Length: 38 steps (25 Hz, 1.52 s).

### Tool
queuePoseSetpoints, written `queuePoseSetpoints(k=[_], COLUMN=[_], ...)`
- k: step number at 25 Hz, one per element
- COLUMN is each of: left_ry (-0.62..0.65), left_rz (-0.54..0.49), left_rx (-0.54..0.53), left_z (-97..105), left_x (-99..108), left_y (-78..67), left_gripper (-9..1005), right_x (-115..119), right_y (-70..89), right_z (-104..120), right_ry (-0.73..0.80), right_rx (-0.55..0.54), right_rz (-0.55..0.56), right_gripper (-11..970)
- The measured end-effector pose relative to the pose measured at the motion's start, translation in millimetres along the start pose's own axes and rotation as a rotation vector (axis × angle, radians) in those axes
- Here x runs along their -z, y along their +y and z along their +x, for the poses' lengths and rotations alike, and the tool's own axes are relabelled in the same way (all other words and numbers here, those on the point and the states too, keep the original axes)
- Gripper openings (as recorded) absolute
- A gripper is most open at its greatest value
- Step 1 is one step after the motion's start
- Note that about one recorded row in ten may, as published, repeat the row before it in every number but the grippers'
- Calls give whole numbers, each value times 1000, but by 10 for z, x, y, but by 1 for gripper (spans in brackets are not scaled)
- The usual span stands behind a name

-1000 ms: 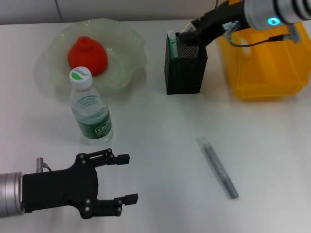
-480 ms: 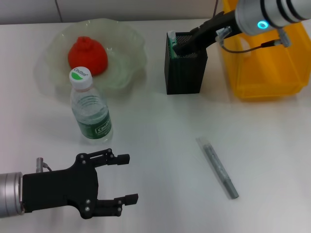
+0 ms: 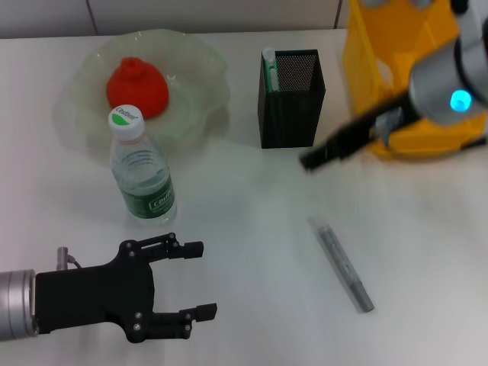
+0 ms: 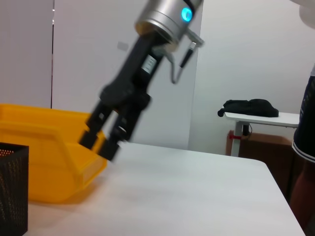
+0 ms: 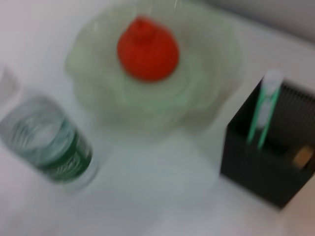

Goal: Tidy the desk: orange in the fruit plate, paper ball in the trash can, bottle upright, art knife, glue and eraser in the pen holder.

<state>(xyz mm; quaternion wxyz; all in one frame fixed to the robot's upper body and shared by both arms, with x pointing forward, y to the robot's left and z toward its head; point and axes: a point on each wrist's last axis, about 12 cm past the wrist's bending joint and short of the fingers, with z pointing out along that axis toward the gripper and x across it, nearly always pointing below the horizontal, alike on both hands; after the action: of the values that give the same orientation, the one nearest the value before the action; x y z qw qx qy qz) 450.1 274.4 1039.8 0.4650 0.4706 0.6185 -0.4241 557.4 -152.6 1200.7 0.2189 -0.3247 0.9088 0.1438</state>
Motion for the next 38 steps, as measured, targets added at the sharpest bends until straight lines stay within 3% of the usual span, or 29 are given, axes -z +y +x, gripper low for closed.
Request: queuePoseSetpoints(k=[7,19,28,32,37,38], left_ry=[13,13,12,17,20,20], left_rz=[8,7,11,6,7,7], left_rx=[4,4,-1,1,1,1], left_z=[19,20,7,15,19,19], left_x=[-22,-27,-38,-40,-49,-49], left_y=[-11,-13,2,6,5,5], left_gripper=[815,815,815,815,815,815], right_x=[-377,-554,-690,-741,-754,-741], right_y=[146,102,58,29,13,4], right_z=[254,333,343,367,375,377], right_ry=[166,212,258,273,269,258], right_rx=[8,-15,-23,-30,-18,-15], right_rz=[-24,-22,-15,-12,-13,-14], right_gripper=[822,816,618,381,150,148])
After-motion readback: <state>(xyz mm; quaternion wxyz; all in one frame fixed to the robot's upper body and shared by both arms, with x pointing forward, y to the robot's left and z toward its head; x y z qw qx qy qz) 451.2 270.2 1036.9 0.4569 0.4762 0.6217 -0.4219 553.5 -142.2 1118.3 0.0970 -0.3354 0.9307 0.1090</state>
